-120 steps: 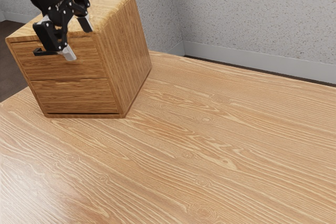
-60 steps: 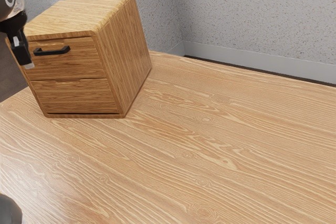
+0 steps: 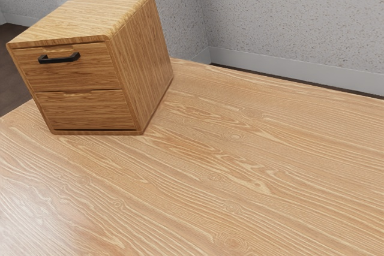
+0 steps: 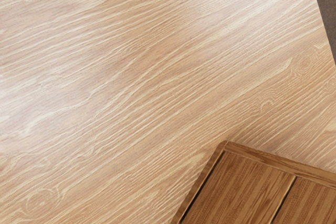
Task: Pull the drawer handle with one arm to open the drawer
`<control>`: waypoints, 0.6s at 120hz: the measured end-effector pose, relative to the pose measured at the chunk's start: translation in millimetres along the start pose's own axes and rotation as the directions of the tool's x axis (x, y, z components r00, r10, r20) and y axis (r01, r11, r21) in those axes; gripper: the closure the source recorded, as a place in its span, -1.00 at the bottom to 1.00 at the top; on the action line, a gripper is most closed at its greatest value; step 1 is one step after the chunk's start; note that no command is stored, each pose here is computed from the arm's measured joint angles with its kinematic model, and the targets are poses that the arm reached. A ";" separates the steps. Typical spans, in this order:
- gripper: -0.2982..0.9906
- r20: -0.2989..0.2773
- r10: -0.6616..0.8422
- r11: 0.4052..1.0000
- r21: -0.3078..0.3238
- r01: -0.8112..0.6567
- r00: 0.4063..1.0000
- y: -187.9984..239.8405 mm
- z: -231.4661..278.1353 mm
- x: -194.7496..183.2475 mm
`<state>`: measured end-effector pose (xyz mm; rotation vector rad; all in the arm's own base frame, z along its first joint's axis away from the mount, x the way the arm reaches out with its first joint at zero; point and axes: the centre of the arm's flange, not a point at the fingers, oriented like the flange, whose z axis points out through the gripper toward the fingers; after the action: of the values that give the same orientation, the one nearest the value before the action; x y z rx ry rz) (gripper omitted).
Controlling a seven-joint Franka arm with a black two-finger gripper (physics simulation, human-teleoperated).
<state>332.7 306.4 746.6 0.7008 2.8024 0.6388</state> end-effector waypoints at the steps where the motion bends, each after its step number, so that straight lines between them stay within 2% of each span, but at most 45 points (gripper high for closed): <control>1: -0.46 0.000 0.000 1.000 0.003 0.000 1.000 -1.3 2.1 3.4; 6: -0.46 -0.010 -0.011 1.000 0.015 0.012 1.000 -8.9 15.7 22.1; 12: -0.46 -0.040 -0.021 1.000 -0.001 0.021 0.999 -19.2 19.3 35.9; 19: -0.46 -0.062 -0.021 0.999 -0.031 0.019 0.998 -26.9 14.3 43.5; 34: -0.44 -0.071 0.008 0.998 -0.066 -0.013 0.997 -25.3 8.2 50.8; 44: -0.46 -0.047 0.028 0.996 -0.080 -0.032 0.999 -8.2 4.9 68.2; 52: -0.46 0.027 0.073 0.995 -0.072 -0.071 0.997 32.1 17.5 77.8; 59: -0.47 0.069 0.150 0.988 -0.054 -0.147 0.986 68.1 38.9 64.6; 72: -0.48 0.035 0.280 0.959 -0.059 -0.278 0.959 74.8 35.7 0.5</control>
<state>372.4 379.1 748.3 1.0977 2.6579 0.7327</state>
